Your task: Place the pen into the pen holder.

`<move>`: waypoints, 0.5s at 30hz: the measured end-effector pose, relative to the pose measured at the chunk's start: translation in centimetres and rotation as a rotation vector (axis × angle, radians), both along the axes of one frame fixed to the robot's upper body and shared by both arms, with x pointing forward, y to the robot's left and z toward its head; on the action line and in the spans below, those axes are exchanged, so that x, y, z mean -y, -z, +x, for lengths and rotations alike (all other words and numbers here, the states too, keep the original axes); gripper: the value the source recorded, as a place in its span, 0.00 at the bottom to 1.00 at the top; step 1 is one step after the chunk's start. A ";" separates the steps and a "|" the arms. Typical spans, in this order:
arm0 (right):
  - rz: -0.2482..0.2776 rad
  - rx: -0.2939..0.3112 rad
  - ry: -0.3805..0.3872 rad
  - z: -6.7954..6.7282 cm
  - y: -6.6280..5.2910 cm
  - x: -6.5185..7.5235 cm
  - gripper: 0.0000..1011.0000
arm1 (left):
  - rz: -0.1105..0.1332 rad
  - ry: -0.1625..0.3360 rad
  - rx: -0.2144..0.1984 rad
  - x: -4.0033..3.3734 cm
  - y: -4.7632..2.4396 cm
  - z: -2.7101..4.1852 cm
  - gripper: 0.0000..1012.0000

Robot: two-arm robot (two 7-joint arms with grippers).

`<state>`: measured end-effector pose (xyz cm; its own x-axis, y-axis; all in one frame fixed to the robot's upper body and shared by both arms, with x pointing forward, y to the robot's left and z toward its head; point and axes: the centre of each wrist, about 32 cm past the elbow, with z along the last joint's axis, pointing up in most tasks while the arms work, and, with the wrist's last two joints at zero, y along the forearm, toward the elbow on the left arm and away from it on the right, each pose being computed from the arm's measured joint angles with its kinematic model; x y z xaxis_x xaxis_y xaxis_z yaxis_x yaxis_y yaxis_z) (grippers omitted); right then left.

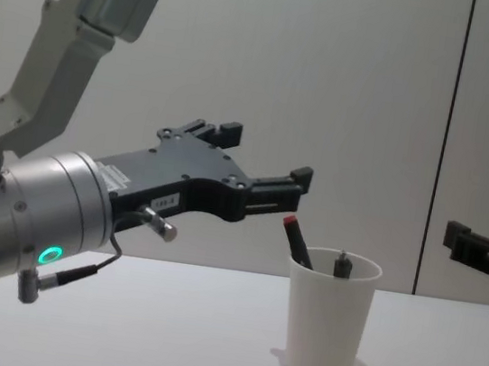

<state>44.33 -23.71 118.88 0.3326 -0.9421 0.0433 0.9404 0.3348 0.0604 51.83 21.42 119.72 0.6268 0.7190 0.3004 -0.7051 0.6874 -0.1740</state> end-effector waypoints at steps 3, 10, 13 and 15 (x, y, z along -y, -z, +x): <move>0.000 0.000 0.000 0.0 0.0 0.0 0.99 | -0.004 -0.042 -0.017 0.22 -0.11 -0.35 0.99; 0.000 0.000 0.000 0.0 0.0 0.0 0.99 | -0.007 -0.110 -0.044 0.55 -0.25 -0.91 0.99; 0.000 0.000 0.000 0.0 0.0 0.0 0.99 | -0.008 -0.145 -0.056 0.73 -0.33 -1.20 0.99; 0.000 0.000 0.000 0.0 0.0 0.0 0.99 | -0.007 -0.169 -0.065 0.85 -0.38 -1.40 0.99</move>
<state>44.33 -23.71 118.87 0.3326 -0.9421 0.0433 0.9404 0.3348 0.0603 50.43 20.57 120.10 0.5147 0.8178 0.2575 -0.8205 0.5569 -0.1287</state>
